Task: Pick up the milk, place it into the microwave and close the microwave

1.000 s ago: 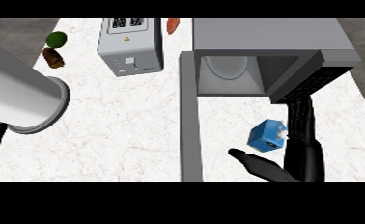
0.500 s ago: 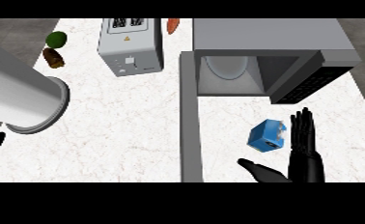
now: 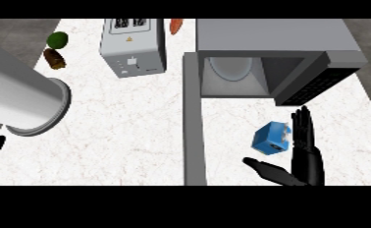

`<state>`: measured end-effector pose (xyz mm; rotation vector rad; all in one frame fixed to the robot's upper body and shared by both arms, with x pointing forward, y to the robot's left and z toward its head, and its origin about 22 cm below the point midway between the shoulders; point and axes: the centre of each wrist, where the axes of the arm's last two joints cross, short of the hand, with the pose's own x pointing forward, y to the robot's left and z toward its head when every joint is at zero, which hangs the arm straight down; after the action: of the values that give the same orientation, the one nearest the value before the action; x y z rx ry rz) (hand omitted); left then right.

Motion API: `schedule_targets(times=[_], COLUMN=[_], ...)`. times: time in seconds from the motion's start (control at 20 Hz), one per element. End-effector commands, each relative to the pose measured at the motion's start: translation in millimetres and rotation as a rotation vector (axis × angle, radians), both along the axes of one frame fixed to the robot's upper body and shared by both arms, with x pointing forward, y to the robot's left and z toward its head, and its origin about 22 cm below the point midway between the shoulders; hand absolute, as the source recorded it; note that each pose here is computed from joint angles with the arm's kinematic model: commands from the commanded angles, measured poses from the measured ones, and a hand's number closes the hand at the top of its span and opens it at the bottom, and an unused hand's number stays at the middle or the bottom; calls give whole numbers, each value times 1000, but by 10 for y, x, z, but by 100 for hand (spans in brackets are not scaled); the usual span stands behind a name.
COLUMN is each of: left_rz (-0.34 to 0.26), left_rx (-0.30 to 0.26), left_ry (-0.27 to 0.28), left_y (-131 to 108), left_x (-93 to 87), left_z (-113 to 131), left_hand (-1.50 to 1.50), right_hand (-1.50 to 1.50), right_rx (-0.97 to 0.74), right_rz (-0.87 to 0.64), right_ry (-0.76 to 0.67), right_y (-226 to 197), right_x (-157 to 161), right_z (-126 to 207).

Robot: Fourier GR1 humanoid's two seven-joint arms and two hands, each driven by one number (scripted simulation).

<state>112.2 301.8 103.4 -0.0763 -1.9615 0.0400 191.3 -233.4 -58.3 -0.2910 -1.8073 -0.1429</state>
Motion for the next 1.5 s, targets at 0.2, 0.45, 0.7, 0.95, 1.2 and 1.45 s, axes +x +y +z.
schedule_targets(times=[0.2, 0.45, 0.7, 0.95, 1.2, 1.45], left_rz=[0, -4, -15, -3, 0, -10], left_rx=[6, -10, -15, -6, -21, -21], left_ry=[-5, -4, -8, 8, 16, 18], left_y=[-66, 195, 92, 26, 128, 117], left_x=[-117, 54, 45, -64, 17, 17], left_z=[113, -27, 150, -13, -45, -6], left_hand=[-150, -150, -150, -150, -150, -150], right_hand=[-150, -150, -150, -150, -150, 150], right_rx=[-12, -91, -110, 103, 196, 19], right_rz=[-99, -199, -192, 121, 276, 122], right_ry=[55, 104, 109, 105, 1, -85], right_y=[-127, -392, -562, -541, -372, -236], right_x=[151, 137, 145, -29, 140, 313], right_z=[-365, -489, -642, -732, -798, -668])
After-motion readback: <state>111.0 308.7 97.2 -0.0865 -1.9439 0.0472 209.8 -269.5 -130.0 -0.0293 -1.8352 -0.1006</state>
